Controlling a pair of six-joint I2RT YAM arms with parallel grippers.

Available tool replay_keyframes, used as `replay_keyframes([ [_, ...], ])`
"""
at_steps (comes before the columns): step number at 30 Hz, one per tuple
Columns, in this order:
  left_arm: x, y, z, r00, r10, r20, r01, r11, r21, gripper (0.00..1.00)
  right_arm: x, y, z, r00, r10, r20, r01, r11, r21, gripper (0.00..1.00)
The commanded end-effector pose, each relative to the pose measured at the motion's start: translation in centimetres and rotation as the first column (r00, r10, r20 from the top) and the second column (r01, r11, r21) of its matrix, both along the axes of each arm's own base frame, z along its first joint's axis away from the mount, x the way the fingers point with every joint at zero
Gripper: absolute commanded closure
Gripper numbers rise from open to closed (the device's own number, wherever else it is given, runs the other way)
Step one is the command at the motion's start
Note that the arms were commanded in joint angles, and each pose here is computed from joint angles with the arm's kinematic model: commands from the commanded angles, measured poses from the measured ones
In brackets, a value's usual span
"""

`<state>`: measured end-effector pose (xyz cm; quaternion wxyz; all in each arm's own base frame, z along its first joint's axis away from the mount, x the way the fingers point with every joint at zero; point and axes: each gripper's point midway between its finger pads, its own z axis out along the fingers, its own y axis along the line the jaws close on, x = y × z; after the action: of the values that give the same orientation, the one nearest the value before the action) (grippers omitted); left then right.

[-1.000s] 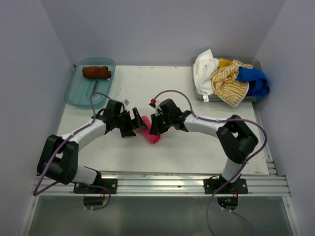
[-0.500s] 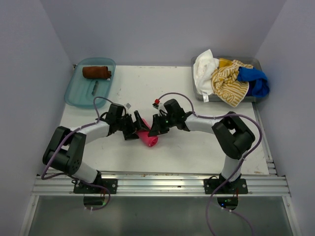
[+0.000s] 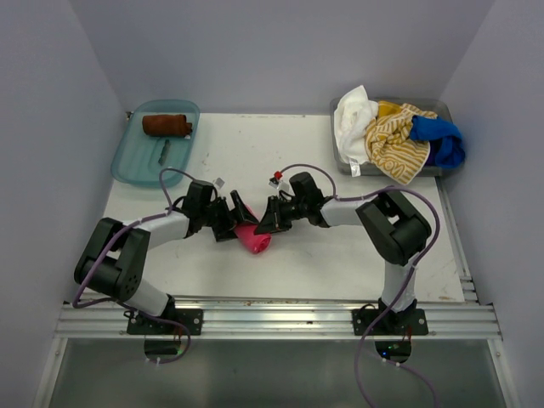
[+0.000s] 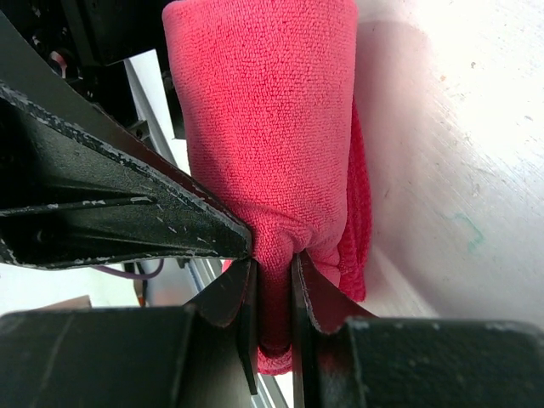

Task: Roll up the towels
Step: Roll the towel, then place the rolled towel into the container

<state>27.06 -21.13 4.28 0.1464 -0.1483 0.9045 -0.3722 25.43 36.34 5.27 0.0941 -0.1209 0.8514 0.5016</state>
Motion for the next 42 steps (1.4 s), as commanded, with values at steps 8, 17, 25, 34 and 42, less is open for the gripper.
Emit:
replay_keyframes([
  [8, 1.6, 1.9, -0.8, 0.995, 0.054, 0.085, -0.064, 0.991, 0.122, 0.15, 0.1, 0.1, -0.2, 0.997, -0.002, -0.078, 0.007, 0.998, 0.064, 1.00],
  [17, 1.4, 1.0, -2.1, 0.997, 0.067, 0.033, -0.069, 0.995, 0.070, 0.29, 0.5, -0.4, -0.5, 0.996, -0.023, -0.089, 0.029, 0.998, 0.061, 1.00],
  [25, 1.3, 0.5, -1.4, 0.993, 0.114, -0.032, -0.113, 0.993, 0.027, 0.81, 1.3, -0.7, 0.2, 0.995, -0.070, -0.077, 0.072, 0.997, 0.021, 0.42],
  [34, 2.3, 1.5, 2.5, 0.989, 0.147, -0.009, -0.146, 0.987, 0.065, 0.99, 1.1, -7.4, 4.3, 0.970, -0.227, 0.088, 0.237, 0.963, -0.132, 0.28],
  [42, 5.2, 3.0, 8.0, 0.979, 0.191, 0.077, -0.194, 0.980, 0.047, 0.99, 0.6, -13.6, 6.0, 0.905, -0.306, 0.296, 0.394, 0.864, -0.314, 0.27],
])
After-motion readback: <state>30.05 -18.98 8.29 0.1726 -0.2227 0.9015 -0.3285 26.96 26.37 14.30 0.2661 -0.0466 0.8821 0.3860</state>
